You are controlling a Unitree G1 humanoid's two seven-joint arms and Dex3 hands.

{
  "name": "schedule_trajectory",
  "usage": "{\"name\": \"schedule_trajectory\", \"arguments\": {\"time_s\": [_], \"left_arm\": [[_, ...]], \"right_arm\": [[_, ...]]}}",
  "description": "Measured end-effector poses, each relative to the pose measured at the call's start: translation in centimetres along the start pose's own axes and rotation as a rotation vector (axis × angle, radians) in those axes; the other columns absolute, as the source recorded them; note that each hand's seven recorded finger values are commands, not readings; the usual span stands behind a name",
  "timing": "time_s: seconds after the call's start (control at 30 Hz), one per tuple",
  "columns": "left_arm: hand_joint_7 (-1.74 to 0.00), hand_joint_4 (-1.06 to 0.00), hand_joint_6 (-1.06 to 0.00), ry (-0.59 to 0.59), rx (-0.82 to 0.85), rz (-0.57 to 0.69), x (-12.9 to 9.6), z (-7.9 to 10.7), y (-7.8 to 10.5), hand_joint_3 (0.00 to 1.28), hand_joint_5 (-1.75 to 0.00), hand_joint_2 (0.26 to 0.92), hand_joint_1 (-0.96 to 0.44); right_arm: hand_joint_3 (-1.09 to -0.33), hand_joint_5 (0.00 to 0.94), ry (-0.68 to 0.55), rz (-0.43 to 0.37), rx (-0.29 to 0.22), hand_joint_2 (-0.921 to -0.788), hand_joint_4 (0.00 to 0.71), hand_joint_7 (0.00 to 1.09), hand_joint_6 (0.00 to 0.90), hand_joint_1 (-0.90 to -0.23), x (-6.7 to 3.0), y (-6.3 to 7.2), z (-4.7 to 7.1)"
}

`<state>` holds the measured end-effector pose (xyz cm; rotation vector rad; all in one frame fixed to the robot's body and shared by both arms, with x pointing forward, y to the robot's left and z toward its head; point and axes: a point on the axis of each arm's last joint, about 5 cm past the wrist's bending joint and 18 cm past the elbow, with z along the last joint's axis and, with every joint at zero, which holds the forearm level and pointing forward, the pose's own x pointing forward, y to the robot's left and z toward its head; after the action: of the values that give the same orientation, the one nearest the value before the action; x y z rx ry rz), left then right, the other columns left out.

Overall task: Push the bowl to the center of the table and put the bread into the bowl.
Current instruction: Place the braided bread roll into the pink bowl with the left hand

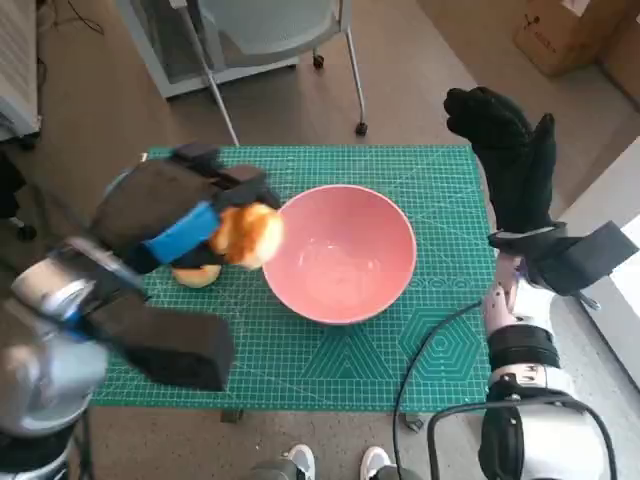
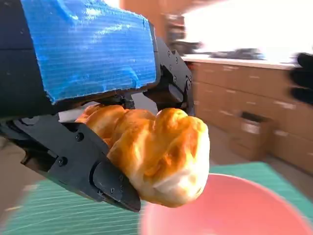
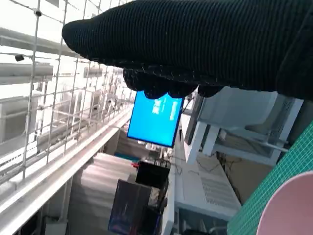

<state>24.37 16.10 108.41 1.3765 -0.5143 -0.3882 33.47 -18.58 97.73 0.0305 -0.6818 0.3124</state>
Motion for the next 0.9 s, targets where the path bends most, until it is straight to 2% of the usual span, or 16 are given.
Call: {"name": "schedule_trajectory", "arguments": {"time_s": [0.17,0.43,0.73,0.87,0.9], "left_arm": [[-1.14,-0.77,-0.7,-0.076,-0.033,-0.033,2.5,0.4,-1.4,0.01,-1.02,0.917,0.0],[-1.08,-0.77,-0.69,-0.123,-0.075,-0.1,5.6,0.6,-3.6,0.01,-1.11,0.918,0.0],[-1.06,-0.75,-0.66,-0.123,-0.099,-0.176,7.0,0.8,-5.4,0.03,-1.17,0.92,0.0],[-1.08,-0.71,-0.62,-0.115,-0.106,-0.208,7.2,0.8,-5.8,0.07,-1.23,0.92,0.0],[-1.12,-0.68,-0.57,-0.113,-0.109,-0.217,7.2,0.8,-5.8,0.1,-1.27,0.92,0.0]], "right_arm": [[-0.718,0.002,0.004,0.004,0.0,-0.921,0.167,0.0,0.308,-0.63,-0.19,-0.1,-0.1],[-0.705,0.004,-0.005,0.006,0.0,-0.921,0.174,0.0,0.306,-0.651,-0.38,-0.4,0.1],[-0.694,0.003,-0.003,-0.008,0.007,-0.921,0.175,0.01,0.32,-0.641,-0.97,-0.7,-0.1],[-0.695,0.002,-0.005,-0.013,0.006,-0.921,0.174,0.01,0.322,-0.639,-1.15,-0.7,-0.1],[-0.696,0.002,-0.006,-0.013,0.006,-0.921,0.174,0.01,0.322,-0.639,-1.14,-0.7,-0.1]]}}
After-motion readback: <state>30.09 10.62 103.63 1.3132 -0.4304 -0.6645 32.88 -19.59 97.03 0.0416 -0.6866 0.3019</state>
